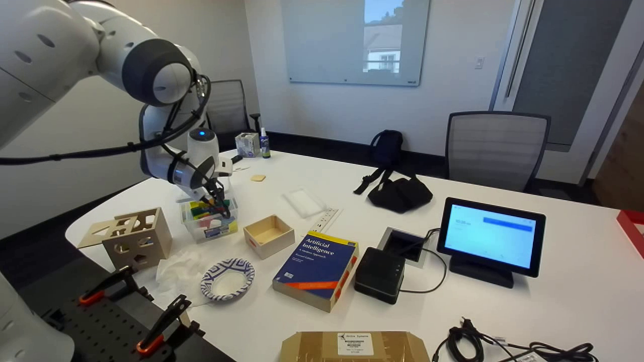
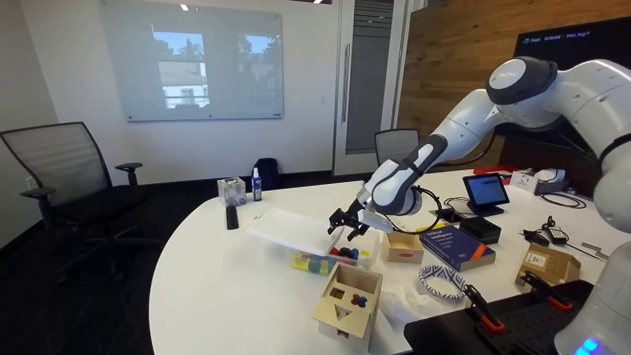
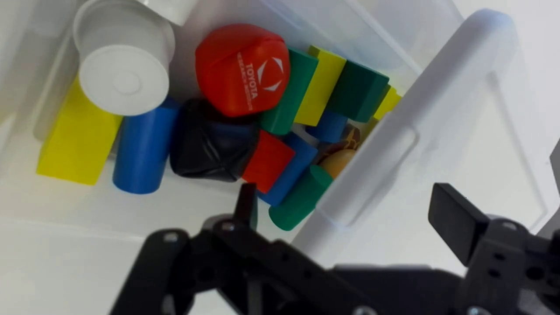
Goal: Move the small wooden box forward, pick up the white container, put it in the lunchbox and put the white lid on the lunchbox
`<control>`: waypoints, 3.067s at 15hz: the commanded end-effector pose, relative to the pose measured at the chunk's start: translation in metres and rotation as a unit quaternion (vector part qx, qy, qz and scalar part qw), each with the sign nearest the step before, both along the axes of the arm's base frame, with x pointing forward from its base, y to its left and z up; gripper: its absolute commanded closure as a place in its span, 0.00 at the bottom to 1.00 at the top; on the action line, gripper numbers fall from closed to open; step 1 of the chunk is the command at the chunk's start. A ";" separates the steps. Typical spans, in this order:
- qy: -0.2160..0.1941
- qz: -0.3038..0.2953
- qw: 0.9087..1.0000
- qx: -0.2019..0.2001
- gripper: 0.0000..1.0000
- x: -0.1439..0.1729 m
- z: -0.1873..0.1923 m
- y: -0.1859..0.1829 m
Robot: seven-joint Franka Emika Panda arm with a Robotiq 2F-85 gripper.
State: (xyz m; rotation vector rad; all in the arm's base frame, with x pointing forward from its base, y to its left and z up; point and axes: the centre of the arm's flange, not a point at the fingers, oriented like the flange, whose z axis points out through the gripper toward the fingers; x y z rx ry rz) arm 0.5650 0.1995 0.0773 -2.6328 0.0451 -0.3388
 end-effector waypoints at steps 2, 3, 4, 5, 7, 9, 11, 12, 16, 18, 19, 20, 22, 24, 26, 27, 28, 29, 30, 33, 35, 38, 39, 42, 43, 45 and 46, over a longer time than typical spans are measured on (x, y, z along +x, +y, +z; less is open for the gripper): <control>0.012 0.007 1.000 0.001 0.00 0.026 -0.009 0.010; 0.015 0.009 1.000 0.000 0.00 0.030 -0.011 0.012; 0.017 0.009 1.000 -0.001 0.00 0.034 -0.012 0.014; 0.020 0.011 1.000 -0.001 0.00 0.038 -0.013 0.016; 0.024 0.013 1.000 -0.003 0.00 0.044 -0.014 0.019; 0.030 0.014 0.999 -0.006 0.25 0.048 -0.015 0.022; 0.032 0.015 0.999 -0.010 0.33 0.050 -0.017 0.023; 0.034 0.012 0.999 -0.013 0.42 0.049 -0.017 0.023; 0.028 -0.010 1.000 -0.005 0.68 0.040 -0.007 0.021; 0.024 -0.021 0.999 0.001 0.81 0.027 0.000 0.019; 0.023 -0.026 0.999 0.004 0.87 0.021 0.002 0.019; 0.021 -0.034 0.999 0.007 0.93 0.013 0.003 0.019; 0.009 -0.052 0.999 0.011 0.93 -0.007 -0.001 0.013; -0.012 -0.067 0.997 0.023 0.96 -0.028 -0.003 0.007; -0.034 -0.089 0.995 0.033 0.94 -0.055 -0.006 -0.005; -0.045 -0.100 0.993 0.035 0.96 -0.066 -0.005 -0.010; -0.051 -0.110 0.992 0.040 0.97 -0.078 -0.002 -0.015; -0.044 -0.113 0.992 0.042 0.97 -0.079 -0.001 -0.020; -0.042 -0.118 0.991 0.040 0.96 -0.076 0.006 -0.024; -0.042 -0.126 0.990 0.037 0.96 -0.064 0.019 -0.042; -0.032 -0.124 0.991 0.034 0.96 -0.058 0.025 -0.049; -0.023 -0.112 0.993 0.035 0.96 -0.057 0.022 -0.056; -0.027 -0.104 0.994 0.036 0.96 -0.060 0.023 -0.058; -0.033 -0.105 0.993 0.036 0.96 -0.066 0.026 -0.064; -0.033 -0.106 0.993 0.036 0.96 -0.069 0.028 -0.066; -0.027 -0.108 0.993 0.037 0.96 -0.074 0.029 -0.068; -0.024 -0.110 0.993 0.038 0.96 -0.076 0.028 -0.070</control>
